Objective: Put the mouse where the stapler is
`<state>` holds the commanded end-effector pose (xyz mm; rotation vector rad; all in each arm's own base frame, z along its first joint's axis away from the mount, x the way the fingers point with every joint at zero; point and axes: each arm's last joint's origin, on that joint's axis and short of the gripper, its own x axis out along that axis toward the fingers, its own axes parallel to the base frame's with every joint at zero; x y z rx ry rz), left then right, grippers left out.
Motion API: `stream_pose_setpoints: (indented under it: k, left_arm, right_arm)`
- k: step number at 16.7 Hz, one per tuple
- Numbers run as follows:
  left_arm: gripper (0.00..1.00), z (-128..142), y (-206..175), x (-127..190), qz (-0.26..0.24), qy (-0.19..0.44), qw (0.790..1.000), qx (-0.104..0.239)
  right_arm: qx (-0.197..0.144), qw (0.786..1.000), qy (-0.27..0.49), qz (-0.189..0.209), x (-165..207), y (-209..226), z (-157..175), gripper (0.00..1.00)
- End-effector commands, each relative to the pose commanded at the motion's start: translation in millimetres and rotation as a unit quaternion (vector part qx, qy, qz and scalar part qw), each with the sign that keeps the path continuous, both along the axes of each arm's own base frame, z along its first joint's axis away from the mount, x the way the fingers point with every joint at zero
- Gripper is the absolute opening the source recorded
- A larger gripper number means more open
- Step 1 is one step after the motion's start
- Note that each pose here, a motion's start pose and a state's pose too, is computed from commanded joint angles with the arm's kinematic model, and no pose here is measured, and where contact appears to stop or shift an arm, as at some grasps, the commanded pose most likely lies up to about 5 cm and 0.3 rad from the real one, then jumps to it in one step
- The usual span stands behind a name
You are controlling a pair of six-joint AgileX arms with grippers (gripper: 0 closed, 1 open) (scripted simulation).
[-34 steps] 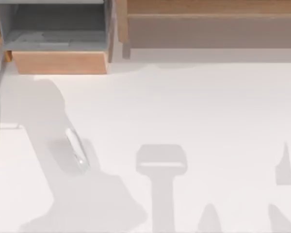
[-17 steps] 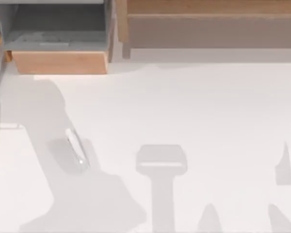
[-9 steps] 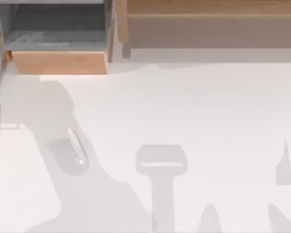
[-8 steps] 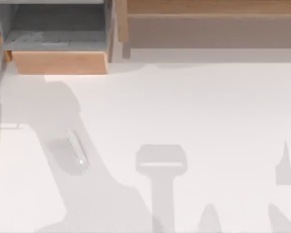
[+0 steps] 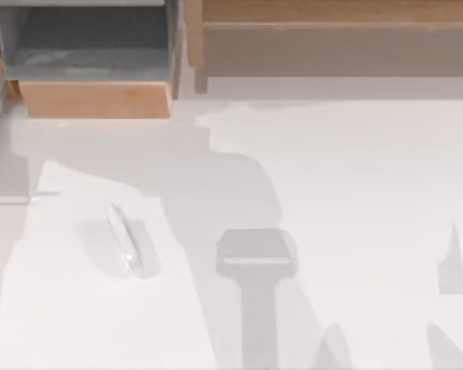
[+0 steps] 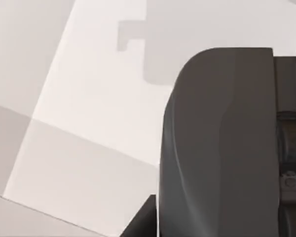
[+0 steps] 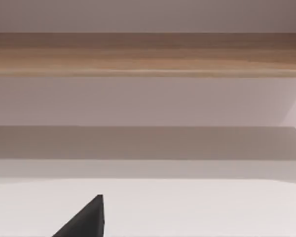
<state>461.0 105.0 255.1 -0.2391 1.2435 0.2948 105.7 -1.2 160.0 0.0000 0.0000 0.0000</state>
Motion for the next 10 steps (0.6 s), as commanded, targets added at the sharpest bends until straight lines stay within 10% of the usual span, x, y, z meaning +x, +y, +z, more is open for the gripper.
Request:
stream_pose_setpoints:
  k: [10]
  left_arm:
    - [0.0, -29.2, -203.5, -48.1, -0.084, 0.044, 0.995, -0.027]
  right_arm:
    - [0.0, 1.0, 0.0, 0.0, 0.0, 0.0, 0.0, 1.0]
